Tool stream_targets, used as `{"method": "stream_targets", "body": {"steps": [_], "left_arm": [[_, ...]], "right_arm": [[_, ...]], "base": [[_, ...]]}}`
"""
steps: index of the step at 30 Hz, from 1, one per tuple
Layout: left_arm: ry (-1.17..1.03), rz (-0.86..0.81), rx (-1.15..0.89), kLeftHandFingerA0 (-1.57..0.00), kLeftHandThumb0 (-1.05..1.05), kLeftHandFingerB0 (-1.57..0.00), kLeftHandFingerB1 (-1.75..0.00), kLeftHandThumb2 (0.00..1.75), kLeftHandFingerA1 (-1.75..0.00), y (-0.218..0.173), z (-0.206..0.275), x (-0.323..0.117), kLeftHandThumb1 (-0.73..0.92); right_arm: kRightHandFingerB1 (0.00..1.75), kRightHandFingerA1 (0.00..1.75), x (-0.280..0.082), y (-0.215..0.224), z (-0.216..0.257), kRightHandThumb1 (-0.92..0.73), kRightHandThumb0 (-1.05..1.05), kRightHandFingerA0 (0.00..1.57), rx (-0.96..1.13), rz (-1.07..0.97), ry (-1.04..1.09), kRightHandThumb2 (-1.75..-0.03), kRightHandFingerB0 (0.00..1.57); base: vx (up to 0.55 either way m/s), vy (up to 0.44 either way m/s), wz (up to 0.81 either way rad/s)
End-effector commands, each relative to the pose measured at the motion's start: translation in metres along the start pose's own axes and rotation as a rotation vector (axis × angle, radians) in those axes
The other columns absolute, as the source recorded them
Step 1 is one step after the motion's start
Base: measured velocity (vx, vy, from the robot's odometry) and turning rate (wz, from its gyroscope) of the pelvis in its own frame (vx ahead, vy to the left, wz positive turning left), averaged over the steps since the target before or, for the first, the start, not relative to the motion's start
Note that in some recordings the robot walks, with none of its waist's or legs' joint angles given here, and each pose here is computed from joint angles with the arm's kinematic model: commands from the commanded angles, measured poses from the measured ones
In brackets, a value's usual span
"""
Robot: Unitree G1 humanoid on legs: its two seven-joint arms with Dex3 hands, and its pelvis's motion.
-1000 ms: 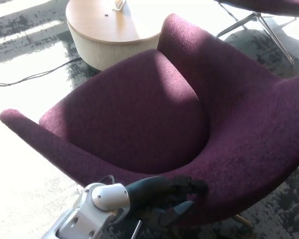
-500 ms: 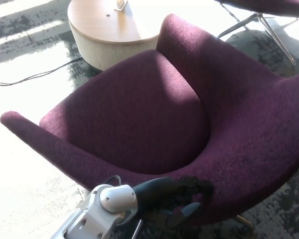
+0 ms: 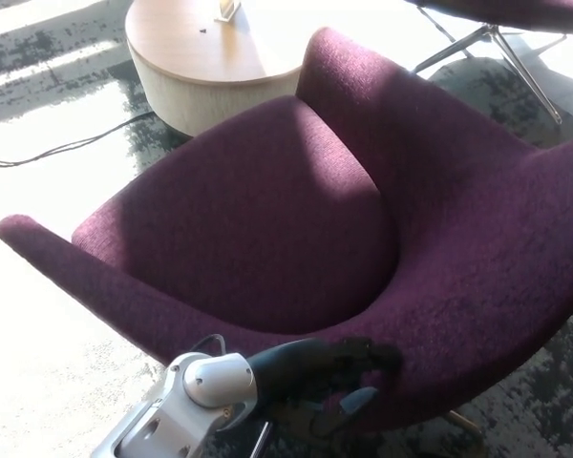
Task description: The robot stands in front of a sofa and uses its left hand to push the left side of the sofa
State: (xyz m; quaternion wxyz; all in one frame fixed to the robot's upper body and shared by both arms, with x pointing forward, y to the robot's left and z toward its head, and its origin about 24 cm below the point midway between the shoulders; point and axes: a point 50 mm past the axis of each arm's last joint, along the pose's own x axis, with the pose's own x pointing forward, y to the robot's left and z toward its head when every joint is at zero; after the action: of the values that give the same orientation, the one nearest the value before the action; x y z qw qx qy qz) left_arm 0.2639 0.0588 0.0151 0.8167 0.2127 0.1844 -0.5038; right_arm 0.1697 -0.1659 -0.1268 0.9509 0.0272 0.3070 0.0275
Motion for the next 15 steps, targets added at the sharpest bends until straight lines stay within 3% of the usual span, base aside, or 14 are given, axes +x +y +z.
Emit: {"method": "stream_targets", "body": {"steps": [1,5,6,7,8,9,10,11,12,14,15], "left_arm": [[0.004,-0.062,-0.068,0.0,-0.78,-0.07,-0.28,1.14,-0.31,-0.002,-0.018,-0.011,0.77],[0.057,-0.004,-0.06,0.0,-0.84,-0.07,-0.25,1.14,-0.25,0.012,-0.037,-0.03,0.8],[0.069,0.01,-0.082,0.0,-0.78,-0.06,-0.22,0.75,-0.17,0.019,-0.043,-0.037,0.92],[0.073,0.025,-0.093,-0.02,-0.76,-0.05,-0.25,0.73,-0.23,0.023,-0.047,-0.042,0.92],[0.071,0.039,-0.095,-0.02,-0.76,-0.05,-0.25,0.73,-0.23,0.026,-0.049,-0.045,0.92],[0.084,0.056,-0.096,-0.03,-0.78,-0.05,-0.24,0.74,-0.24,0.029,-0.051,-0.048,0.92],[0.094,0.076,-0.1,0.0,-0.82,-0.06,-0.27,1.13,-0.29,0.034,-0.055,-0.053,0.79],[0.102,0.095,-0.104,0.0,-0.82,-0.06,-0.27,1.13,-0.29,0.038,-0.059,-0.058,0.79],[0.101,0.1,-0.131,0.0,-0.82,-0.05,-0.25,1.12,-0.27,0.04,-0.061,-0.062,0.78],[0.092,0.104,-0.143,0.0,-0.82,-0.05,-0.26,1.12,-0.27,0.042,-0.063,-0.065,0.78],[0.084,0.11,-0.157,-0.02,-0.76,-0.04,-0.22,0.72,-0.22,0.045,-0.065,-0.069,0.92]], "right_arm": [[0.35,0.45,-0.001,-0.002,-0.001,-0.75,-0.71,0.63,0.073,0.006,-0.005,-0.63,0.49],[0.36,0.42,0.0,-0.005,0.001,-0.76,-0.69,0.63,0.085,0.007,-0.013,-0.64,0.5],[0.37,0.4,0.001,-0.005,0.001,-0.72,-0.71,0.63,0.107,0.005,-0.009,-0.63,0.51],[0.48,0.54,0.001,-0.005,0.001,-0.6,-0.74,0.55,0.114,0.004,-0.008,-0.97,0.41],[0.48,0.54,0.001,-0.005,0.001,-0.6,-0.74,0.55,0.112,0.004,-0.008,-0.97,0.41],[0.36,0.39,0.001,-0.005,0.002,-0.73,-0.71,0.62,0.106,0.006,-0.01,-0.64,0.49],[0.51,0.55,0.001,-0.005,0.002,-0.6,-0.69,0.54,0.096,0.006,-0.011,-0.97,0.44],[0.51,0.55,0.001,-0.005,0.002,-0.6,-0.69,0.54,0.085,0.004,-0.011,-0.97,0.44],[0.37,0.4,0.002,-0.005,0.002,-0.73,-0.7,0.63,0.091,0.005,-0.011,-0.63,0.5],[0.37,0.4,0.002,-0.004,0.002,-0.72,-0.7,0.63,0.108,0.002,-0.008,-0.63,0.51],[0.37,0.41,0.002,-0.005,0.001,-0.71,-0.7,0.64,0.124,0.003,-0.007,-0.63,0.52]], "base": [[0.0,0.0,0.0],[0.0,0.0,0.0],[0.0,0.0,0.0],[0.0,0.0,0.0],[0.0,0.0,0.0],[0.0,0.0,0.0],[0.0,0.0,0.0],[0.0,0.0,0.0],[0.0,0.0,0.0],[0.0,0.0,0.0],[0.0,0.0,0.0]]}}
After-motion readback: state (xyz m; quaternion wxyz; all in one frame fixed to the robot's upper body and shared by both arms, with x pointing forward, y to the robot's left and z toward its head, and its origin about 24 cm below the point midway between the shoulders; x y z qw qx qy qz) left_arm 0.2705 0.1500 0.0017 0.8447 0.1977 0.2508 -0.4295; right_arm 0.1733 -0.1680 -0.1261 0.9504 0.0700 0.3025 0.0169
